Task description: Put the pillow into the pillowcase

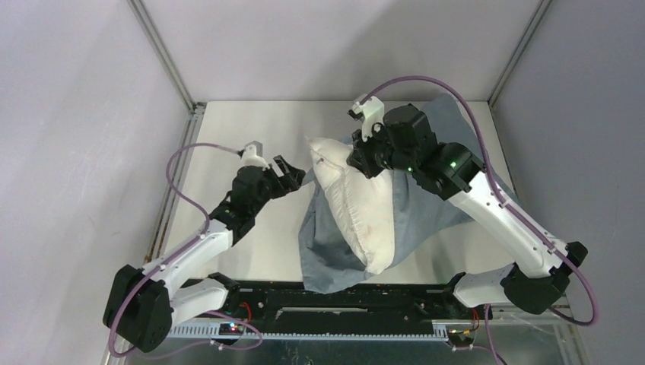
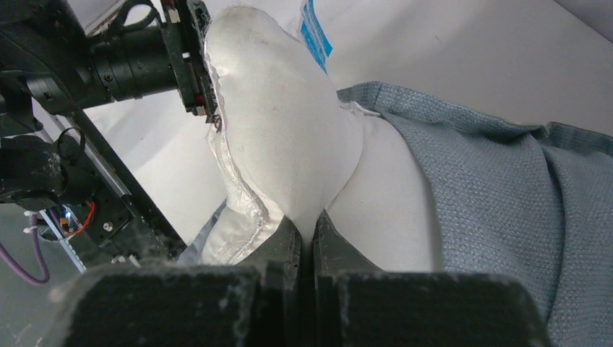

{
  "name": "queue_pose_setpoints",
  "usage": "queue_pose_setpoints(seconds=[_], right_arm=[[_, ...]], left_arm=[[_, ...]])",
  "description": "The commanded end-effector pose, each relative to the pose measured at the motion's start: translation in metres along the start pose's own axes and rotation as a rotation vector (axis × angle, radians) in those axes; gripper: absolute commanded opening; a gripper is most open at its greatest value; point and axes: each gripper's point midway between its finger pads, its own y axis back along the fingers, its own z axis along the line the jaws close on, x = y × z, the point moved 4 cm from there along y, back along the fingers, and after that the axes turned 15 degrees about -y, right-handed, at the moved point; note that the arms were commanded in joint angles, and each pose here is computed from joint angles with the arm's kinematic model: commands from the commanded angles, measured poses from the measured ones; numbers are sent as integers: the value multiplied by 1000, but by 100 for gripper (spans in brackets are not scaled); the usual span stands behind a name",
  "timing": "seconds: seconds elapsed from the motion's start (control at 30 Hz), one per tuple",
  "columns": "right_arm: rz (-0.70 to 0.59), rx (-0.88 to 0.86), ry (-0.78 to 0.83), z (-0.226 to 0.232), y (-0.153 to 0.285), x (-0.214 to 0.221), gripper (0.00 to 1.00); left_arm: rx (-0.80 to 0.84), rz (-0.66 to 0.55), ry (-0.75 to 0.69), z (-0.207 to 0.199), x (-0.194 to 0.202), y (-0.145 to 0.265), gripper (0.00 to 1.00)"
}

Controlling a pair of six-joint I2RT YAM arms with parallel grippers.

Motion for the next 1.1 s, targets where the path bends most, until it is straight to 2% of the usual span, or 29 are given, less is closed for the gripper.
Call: queue_pose_setpoints(seconds=[0.0,0.13,0.23,0.37,0.43,0.6,0.67,0.73,0.8,0.83,0.87,0.97,1.0,1.07], right_arm=[[-166,-69,33,16,38,-35,0],[-176,-80,39,17,49,-34,0],[-178,-80,42,17,53,-35,0],[-179,-79,49,17,56,-35,0],[-178,-72,56,16,57,-35,0],[-184,-53,59,13,60,-36,0],[-187,-45,60,12,61,-36,0],[-190,-41,60,11,62,-36,0],[-184,-32,57,10,59,-37,0],[-177,-16,54,8,55,-36,0],[-164,1,52,5,51,-36,0],[-92,83,37,-6,22,-24,0],[-59,108,40,-9,7,-16,0],[22,210,46,-25,-32,7,0]], left_arm=[[217,-197,-453,-25,-34,9,85],[455,-200,-742,-53,-38,16,85],[579,-152,-844,-65,-33,14,86],[724,-56,-870,-77,-18,6,86],[769,-56,-848,-82,-14,4,86],[745,-22,-812,-77,-3,-12,81],[710,-5,-801,-73,-1,-19,73],[683,13,-779,-72,-2,-23,54],[649,37,-735,-74,-9,-24,17],[591,49,-707,-71,-14,-25,3],[532,55,-678,-68,-21,-23,0],[280,116,-597,-46,-43,-1,0],[173,127,-548,-36,-53,9,0],[69,116,-466,-25,-71,30,0]])
